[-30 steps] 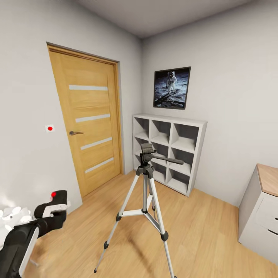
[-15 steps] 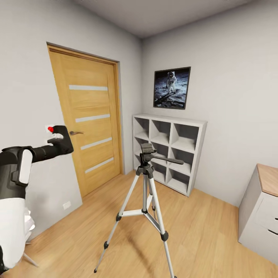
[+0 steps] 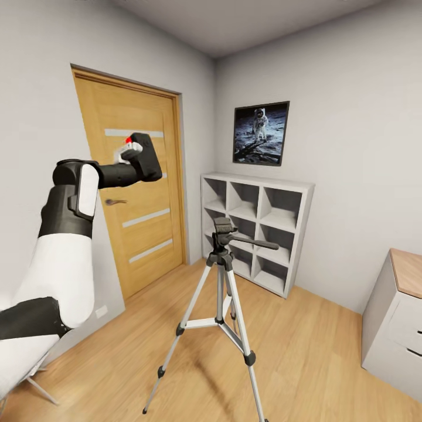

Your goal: Attach the digital camera to the camera tripod in the bedroom.

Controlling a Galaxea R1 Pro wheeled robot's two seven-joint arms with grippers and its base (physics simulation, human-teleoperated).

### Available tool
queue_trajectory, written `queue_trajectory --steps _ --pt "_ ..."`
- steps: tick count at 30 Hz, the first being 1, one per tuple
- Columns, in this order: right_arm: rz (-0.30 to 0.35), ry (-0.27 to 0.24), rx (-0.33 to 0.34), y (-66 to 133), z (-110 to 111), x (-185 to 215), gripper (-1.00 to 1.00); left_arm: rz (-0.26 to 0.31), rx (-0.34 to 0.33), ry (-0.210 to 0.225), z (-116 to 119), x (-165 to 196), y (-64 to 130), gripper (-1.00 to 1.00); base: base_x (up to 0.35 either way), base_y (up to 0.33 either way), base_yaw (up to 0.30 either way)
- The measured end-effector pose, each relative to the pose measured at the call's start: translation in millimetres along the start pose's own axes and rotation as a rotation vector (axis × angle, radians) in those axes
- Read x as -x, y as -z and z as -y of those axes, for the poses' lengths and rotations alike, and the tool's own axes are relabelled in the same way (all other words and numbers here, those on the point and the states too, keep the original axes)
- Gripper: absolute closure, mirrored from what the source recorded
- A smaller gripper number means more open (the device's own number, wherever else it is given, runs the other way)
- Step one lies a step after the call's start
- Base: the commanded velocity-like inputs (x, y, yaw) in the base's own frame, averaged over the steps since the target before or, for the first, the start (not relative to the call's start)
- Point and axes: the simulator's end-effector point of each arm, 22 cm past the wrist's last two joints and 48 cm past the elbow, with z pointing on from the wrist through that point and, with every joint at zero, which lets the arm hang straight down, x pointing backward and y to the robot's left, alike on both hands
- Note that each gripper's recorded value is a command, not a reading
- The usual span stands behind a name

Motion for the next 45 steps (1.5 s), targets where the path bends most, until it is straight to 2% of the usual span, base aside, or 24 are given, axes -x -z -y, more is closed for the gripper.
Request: queue_trajectory --steps 3,5,8,11,14,17,19,20,21,22,23,24,26,30,39,45 --pt "0.001 0.0 0.0 0.1 0 0 -1.0 0.038 -0.029 -0.043 28 25 3.3 1.0 0.0 0.0 0.0" --pt "0.0 0.0 0.0 0.0 0 0 -1.0 0.042 -0.026 -0.057 32 33 2.8 1.0 0.0 0.0 0.0" --pt "0.0 0.001 0.0 -0.1 0 0 -1.0 0.022 0.003 -0.054 17 33 1.1 1.0 0.0 0.0 0.0" --pt "-0.008 0.001 0.0 0.6 0 -4 -1.0 -0.019 0.062 -0.037 -20 25 1.5 1.0 0.0 0.0 0.0" --pt "-0.017 0.001 0.0 1.4 0 -8 -1.0 -0.036 0.086 -0.019 -37 30 2.9 1.0 0.0 0.0 0.0" --pt "-0.024 0.001 0.001 2.1 0 -11 -1.0 -0.04 0.136 -0.003 -46 64 6.6 1.0 0.0 0.0 0.0" --pt "-0.025 0.0 0.002 2.5 -1 -12 -1.0 -0.029 0.156 0.006 -41 92 12.1 1.0 0.0 0.0 0.0" --pt "-0.028 0.0 0.002 1.7 -1 -13 -1.0 -0.045 0.206 0.002 -44 112 13.7 1.0 0.0 0.0 0.0" --pt "-0.029 0.0 0.002 1.9 -1 -13 -1.0 -0.047 0.225 0.01 -28 148 23.9 1.0 0.0 0.0 0.0" --pt "-0.026 0.0 0.002 2.7 -1 -12 -1.0 0.043 0.173 -0.004 11 204 50.4 1.0 0.0 0.0 0.0" --pt "-0.024 0.0 0.002 3.2 -1 -12 -1.0 0.066 0.164 -0.014 25 222 60.6 1.0 0.0 0.0 0.0" --pt "-0.027 0.0 0.002 2.5 -1 -13 -1.0 0.05 0.178 -0.016 18 214 53.9 1.0 0.0 0.0 0.0" --pt "-0.028 0.001 -0.001 2.8 0 -13 -1.0 0.063 0.158 -0.022 34 224 58.9 1.0 0.0 0.0 0.0" --pt "-0.042 0.0 -0.006 3.6 2 -19 -1.0 0.069 0.13 -0.036 47 231 60.8 1.0 0.0 0.0 0.0" --pt "-0.101 0.003 -0.001 10.4 1 -46 -1.0 0.063 0.122 -0.052 53 230 59.4 1.0 0.0 0.0 0.0" --pt "-0.145 0.003 0.003 16.4 0 -66 -1.0 0.042 0.144 -0.102 58 224 53.5 1.0 0.0 0.0 0.0"
